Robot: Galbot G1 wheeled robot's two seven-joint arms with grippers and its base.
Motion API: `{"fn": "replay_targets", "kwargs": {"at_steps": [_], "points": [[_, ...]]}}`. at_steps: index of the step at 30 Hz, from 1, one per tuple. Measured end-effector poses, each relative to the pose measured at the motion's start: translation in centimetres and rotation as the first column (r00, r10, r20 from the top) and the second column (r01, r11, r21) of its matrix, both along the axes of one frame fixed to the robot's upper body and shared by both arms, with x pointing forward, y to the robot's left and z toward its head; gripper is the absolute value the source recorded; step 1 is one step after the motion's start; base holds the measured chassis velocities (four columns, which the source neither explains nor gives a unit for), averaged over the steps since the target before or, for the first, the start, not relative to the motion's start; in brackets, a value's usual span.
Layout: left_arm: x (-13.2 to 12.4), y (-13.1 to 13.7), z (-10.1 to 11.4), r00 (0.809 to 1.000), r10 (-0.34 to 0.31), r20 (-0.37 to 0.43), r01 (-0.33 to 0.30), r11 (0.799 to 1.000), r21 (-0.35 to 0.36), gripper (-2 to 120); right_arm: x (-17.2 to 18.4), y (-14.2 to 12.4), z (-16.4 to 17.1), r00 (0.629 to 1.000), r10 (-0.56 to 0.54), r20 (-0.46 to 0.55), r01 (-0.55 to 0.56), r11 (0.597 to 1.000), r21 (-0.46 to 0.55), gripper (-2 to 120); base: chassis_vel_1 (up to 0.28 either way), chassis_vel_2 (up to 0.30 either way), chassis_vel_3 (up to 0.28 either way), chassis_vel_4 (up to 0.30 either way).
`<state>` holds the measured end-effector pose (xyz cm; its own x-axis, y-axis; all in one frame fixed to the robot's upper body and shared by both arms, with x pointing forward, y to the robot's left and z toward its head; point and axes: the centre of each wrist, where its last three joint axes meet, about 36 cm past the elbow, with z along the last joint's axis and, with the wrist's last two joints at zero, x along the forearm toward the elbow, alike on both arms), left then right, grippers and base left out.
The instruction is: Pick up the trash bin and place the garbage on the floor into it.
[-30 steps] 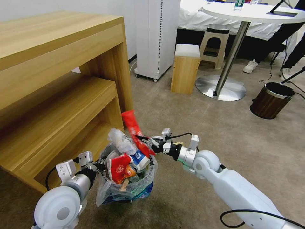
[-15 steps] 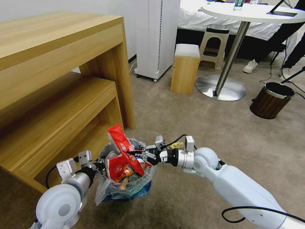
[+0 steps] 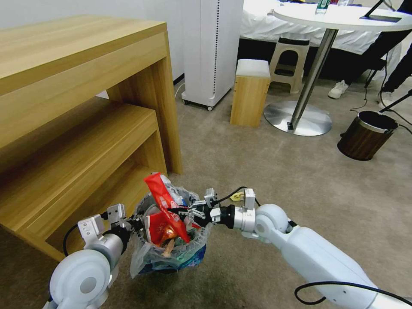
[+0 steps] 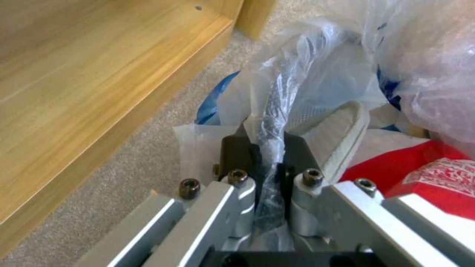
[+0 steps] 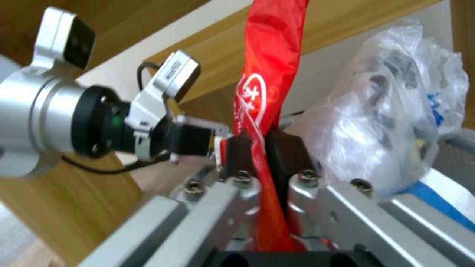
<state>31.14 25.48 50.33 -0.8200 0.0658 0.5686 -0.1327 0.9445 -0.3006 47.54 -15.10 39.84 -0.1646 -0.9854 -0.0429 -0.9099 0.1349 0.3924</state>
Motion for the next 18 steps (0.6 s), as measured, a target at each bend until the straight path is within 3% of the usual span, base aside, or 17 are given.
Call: {"fn": "replay_targets", "kwargs": {"at_steps": [3, 9, 12, 18], "points": [[0.0, 0.0, 0.0, 1.000, 0.001, 0.002, -0.001, 1.000, 0.001, 3, 0.0, 0.5, 0.3, 1.000, -0.013, -0.005, 0.014, 1.000, 0.010, 22, 0.000, 0.000, 0.000, 0.000], [0.0, 0.1, 0.0, 1.000, 0.000, 0.003, 0.000, 1.000, 0.005, 3, 0.0, 0.2, 0.8, 1.000, -0.008, 0.002, 0.008, 1.000, 0.020, 39, 0.000, 0.000, 0.000, 0.000], [0.0, 0.1, 0.0, 1.000, 0.001, 0.005, -0.001, 1.000, 0.007, 3, -0.2, -0.4, 1.5, 1.000, 0.003, 0.018, -0.003, 1.000, 0.025, 55, 0.000, 0.000, 0.000, 0.000], [0.1, 0.1, -0.1, 1.000, 0.002, 0.005, -0.002, 1.000, 0.007, 3, -0.7, -1.2, 2.1, 0.999, 0.001, 0.032, -0.002, 0.999, 0.036, 74, 0.000, 0.000, 0.000, 0.000]]}}
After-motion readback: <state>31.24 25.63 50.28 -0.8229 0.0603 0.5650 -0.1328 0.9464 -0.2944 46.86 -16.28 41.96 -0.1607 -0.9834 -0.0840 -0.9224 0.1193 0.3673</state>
